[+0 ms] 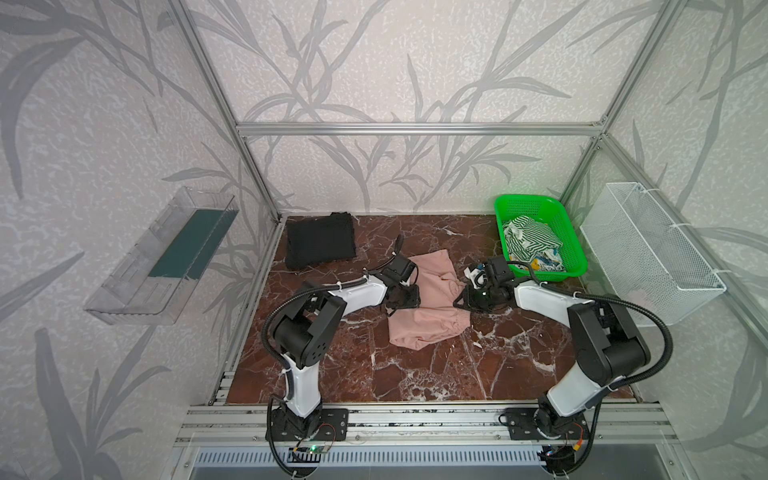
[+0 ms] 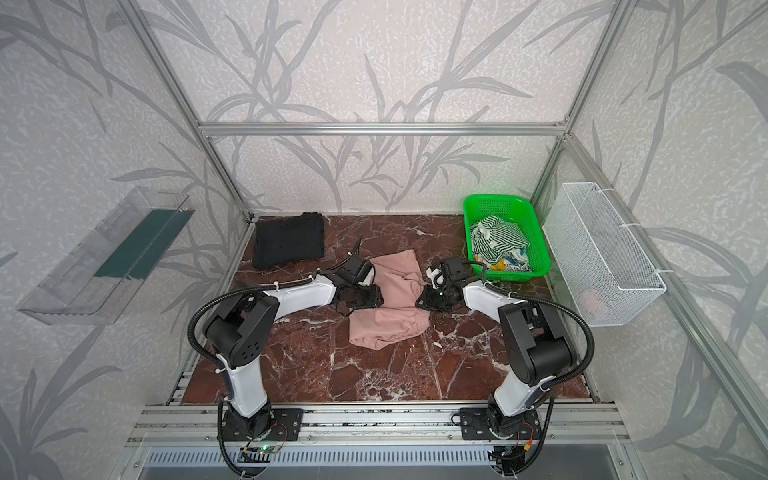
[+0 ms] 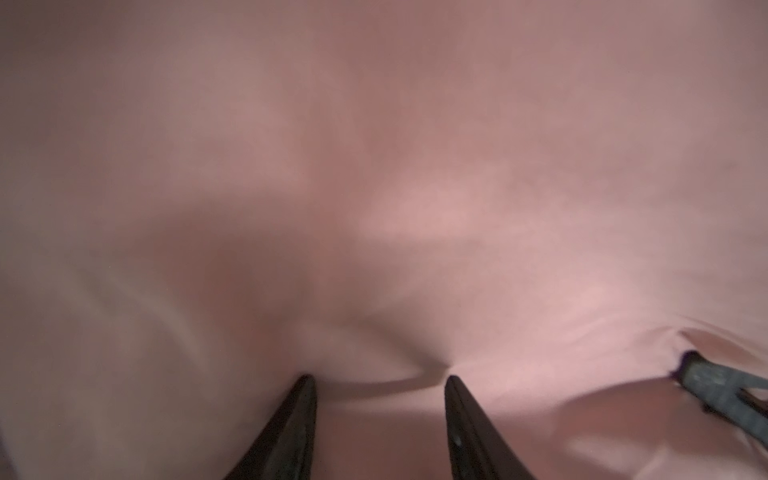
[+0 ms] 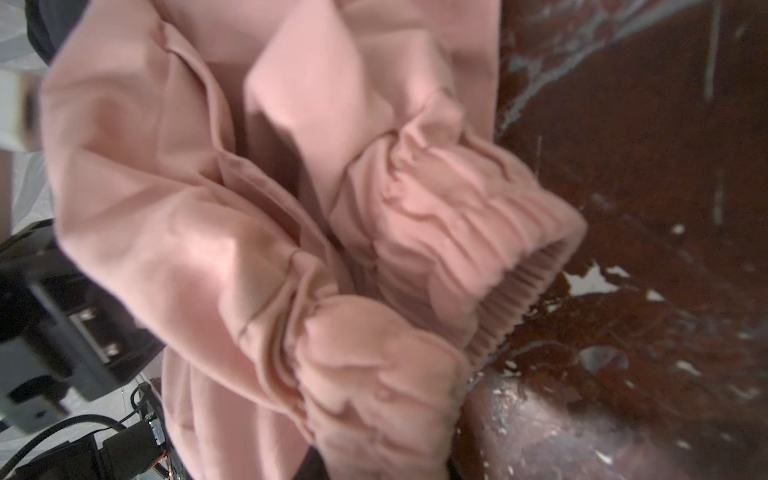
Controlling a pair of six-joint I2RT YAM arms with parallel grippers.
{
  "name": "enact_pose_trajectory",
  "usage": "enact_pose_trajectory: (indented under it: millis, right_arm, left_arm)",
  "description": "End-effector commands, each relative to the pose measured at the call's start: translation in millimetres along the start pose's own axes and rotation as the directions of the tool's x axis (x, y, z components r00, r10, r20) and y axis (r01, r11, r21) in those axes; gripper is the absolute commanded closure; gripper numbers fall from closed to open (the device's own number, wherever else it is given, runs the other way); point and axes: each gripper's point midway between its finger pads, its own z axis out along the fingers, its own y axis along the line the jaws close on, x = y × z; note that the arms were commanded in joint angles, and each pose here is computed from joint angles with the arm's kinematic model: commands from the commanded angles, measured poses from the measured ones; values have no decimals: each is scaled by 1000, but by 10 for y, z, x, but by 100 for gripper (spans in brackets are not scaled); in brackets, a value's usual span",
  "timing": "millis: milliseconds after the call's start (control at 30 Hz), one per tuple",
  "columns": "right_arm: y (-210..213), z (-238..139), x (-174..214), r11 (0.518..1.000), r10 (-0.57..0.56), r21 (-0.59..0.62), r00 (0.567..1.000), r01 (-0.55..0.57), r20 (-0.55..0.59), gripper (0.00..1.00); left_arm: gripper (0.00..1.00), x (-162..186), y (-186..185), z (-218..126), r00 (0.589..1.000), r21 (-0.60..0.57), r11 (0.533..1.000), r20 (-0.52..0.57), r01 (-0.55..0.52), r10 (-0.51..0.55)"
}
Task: Fold and stack the mixed laundry pile
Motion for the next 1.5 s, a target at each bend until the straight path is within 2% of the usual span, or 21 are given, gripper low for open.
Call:
enact_pose_trajectory:
  millis: [0, 167, 267, 400, 533, 767, 867, 1000, 1100, 1333, 1467]
  right_arm:
    - [152, -202, 57, 994, -103, 24, 994, 104, -32, 79]
    - [310, -307, 310, 971, -218, 74, 966, 229, -139, 78]
    - [362, -370, 496, 950, -265, 117, 944, 291, -196, 70]
    - [399, -447, 626, 942, -272, 142, 940, 303, -205, 64]
    - [415, -456, 636, 947, -263, 138, 948, 289, -182, 61]
    - [361, -321, 583, 959, -216, 152, 964, 240, -155, 62]
    - [229, -322, 574, 955, -177, 216, 974, 204, -139, 52]
    - [178, -255, 581, 963, -151, 206, 982, 172, -113, 46]
    - [39, -232, 595, 959, -108, 252, 989, 131, -106, 40]
    - [-255, -232, 537, 958, -11, 287, 999, 20, -31, 39]
    - [-297, -189, 564, 962, 18, 275, 999, -8, -33, 31]
  left_arm:
    - [50, 160, 123, 162, 998, -37, 999, -62, -34, 31]
    - [50, 165, 75, 191, 993, -15, 996, -77, -87, 86]
    - [50, 181, 88, 204, 989, -17, 993, -87, -119, 117]
    - [50, 205, 79, 210, 983, -13, 988, -97, -155, 153]
    - [50, 239, 54, 215, 979, -6, 985, -105, -174, 172]
    - [51, 291, 30, 212, 980, -5, 985, -106, -171, 169]
    - [51, 302, 35, 206, 982, -7, 986, -101, -164, 162]
    - [51, 320, 34, 206, 981, -4, 987, -105, -161, 160]
    - [51, 312, 35, 194, 981, -7, 987, -104, -163, 161]
    - [51, 306, 28, 179, 981, -7, 986, -105, -167, 165]
    - [51, 315, 31, 181, 981, -7, 986, -105, -164, 163]
